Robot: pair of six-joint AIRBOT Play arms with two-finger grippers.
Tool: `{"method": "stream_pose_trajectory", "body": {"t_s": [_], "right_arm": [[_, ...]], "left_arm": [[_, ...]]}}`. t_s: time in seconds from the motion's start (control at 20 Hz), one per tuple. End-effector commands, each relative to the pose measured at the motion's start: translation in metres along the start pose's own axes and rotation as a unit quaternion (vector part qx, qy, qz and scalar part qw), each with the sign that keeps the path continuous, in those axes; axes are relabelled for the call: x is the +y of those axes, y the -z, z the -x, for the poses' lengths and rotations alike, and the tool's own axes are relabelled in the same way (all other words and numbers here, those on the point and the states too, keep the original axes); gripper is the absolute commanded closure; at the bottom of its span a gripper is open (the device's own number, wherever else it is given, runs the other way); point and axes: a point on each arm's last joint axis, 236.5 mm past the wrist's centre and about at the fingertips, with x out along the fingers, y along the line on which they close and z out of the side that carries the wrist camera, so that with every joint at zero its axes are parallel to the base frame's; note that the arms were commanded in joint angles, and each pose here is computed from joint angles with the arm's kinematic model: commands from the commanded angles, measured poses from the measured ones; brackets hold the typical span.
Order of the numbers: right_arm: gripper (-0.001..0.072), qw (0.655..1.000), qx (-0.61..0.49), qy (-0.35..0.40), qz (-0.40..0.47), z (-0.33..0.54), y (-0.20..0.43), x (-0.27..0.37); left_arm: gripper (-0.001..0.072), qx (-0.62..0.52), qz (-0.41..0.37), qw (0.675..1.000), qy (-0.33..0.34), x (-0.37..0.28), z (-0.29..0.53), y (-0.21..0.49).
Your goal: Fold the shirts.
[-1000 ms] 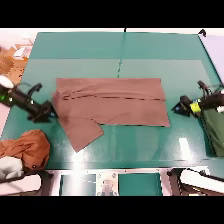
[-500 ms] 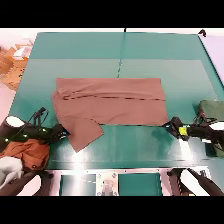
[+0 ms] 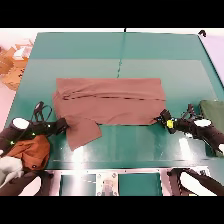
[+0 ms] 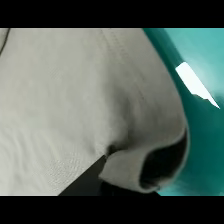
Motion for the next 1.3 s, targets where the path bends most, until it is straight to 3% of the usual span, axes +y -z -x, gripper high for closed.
{"method": "stream_pose_trajectory", "body": {"t_s": [0.0, 0.35, 0.5, 0.9, 1.25], "right_arm": [[0.07, 0.998, 0.027, 0.018, 0.049, 0.006, 0.002, -0.001], [0.0701, 0.993, 0.041, 0.051, 0.1, 0.063, -0.012, -0.015], [0.0701, 0.992, 0.031, 0.041, 0.111, 0.072, -0.017, -0.002], [0.0701, 0.983, -0.049, -0.038, 0.174, 0.108, -0.072, 0.101], [0.07, 0.983, -0.035, -0.038, 0.179, 0.042, -0.121, 0.139]], "left_arm": [[0.068, 0.048, -0.061, 0.997, -0.009, -0.014, 0.019, 0.004], [0.068, 0.169, -0.085, 0.981, -0.029, -0.017, 0.05, 0.043], [0.0679, 0.171, -0.089, 0.981, -0.02, -0.027, 0.056, 0.04], [0.068, -0.001, -0.144, 0.989, 0.037, -0.11, 0.097, -0.075], [0.0679, -0.011, -0.12, 0.991, 0.064, -0.116, 0.038, -0.15]]}}
